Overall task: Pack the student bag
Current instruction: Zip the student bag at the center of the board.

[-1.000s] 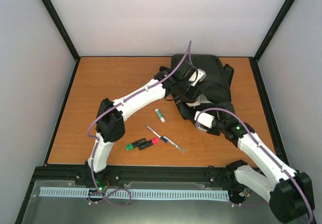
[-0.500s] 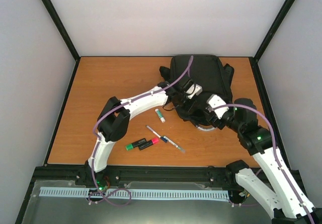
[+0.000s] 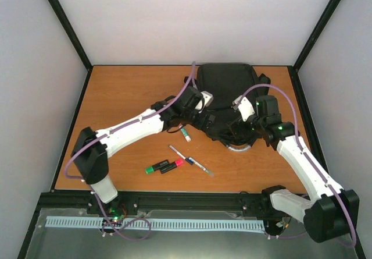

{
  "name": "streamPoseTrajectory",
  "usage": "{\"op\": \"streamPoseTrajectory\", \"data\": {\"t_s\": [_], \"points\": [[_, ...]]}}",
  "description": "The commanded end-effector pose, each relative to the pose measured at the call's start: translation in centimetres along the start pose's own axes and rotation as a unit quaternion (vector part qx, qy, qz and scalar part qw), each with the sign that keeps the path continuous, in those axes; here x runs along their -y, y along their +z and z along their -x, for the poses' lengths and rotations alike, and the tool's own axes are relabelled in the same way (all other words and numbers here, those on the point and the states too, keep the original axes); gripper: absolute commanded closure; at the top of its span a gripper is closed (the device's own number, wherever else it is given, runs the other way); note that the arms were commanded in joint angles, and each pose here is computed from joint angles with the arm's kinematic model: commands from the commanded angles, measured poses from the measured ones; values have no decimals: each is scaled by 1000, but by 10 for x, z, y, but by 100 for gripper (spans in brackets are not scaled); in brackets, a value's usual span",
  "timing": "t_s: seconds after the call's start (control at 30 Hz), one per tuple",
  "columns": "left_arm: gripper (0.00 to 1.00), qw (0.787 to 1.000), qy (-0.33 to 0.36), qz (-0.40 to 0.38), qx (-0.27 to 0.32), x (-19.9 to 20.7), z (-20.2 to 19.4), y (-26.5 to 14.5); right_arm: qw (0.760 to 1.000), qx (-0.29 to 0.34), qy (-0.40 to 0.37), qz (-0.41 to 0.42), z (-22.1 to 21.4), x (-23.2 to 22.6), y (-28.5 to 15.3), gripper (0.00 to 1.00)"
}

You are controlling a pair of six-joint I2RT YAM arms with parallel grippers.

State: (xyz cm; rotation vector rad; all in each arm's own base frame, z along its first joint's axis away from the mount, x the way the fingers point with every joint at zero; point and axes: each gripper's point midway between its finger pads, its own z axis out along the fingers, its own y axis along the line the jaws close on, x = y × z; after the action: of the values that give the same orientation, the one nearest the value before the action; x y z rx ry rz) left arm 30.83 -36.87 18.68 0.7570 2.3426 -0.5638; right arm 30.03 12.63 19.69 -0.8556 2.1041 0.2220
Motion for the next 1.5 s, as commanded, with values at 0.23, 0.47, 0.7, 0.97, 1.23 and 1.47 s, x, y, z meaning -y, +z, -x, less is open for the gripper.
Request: {"op": "streamPoseTrajectory", "data": {"t_s": [0.23, 0.47, 0.7, 0.97, 1.23, 1.47], "points": [[0, 988, -37, 81, 129, -44, -20, -56, 997, -26, 1, 68, -20, -20, 24, 13], [0, 936, -133, 276, 171, -116, -26, -90, 997, -22, 3, 73, -19, -23, 19, 13], [0, 942, -104, 320, 4, -148, -48, 0, 997, -26, 1, 78, -22, -25, 20, 16], [29, 982, -62, 177, 28, -116, -43, 44, 994, -79, 34, 67, -37, -14, 40, 32], [51, 997, -21, 71, 24, -96, -54, 72, 990, -101, 63, 77, -13, 3, 60, 39], [49, 1000, 22, 1, 3, -73, -65, 71, 980, -133, 122, 79, -25, 41, 107, 47]]}}
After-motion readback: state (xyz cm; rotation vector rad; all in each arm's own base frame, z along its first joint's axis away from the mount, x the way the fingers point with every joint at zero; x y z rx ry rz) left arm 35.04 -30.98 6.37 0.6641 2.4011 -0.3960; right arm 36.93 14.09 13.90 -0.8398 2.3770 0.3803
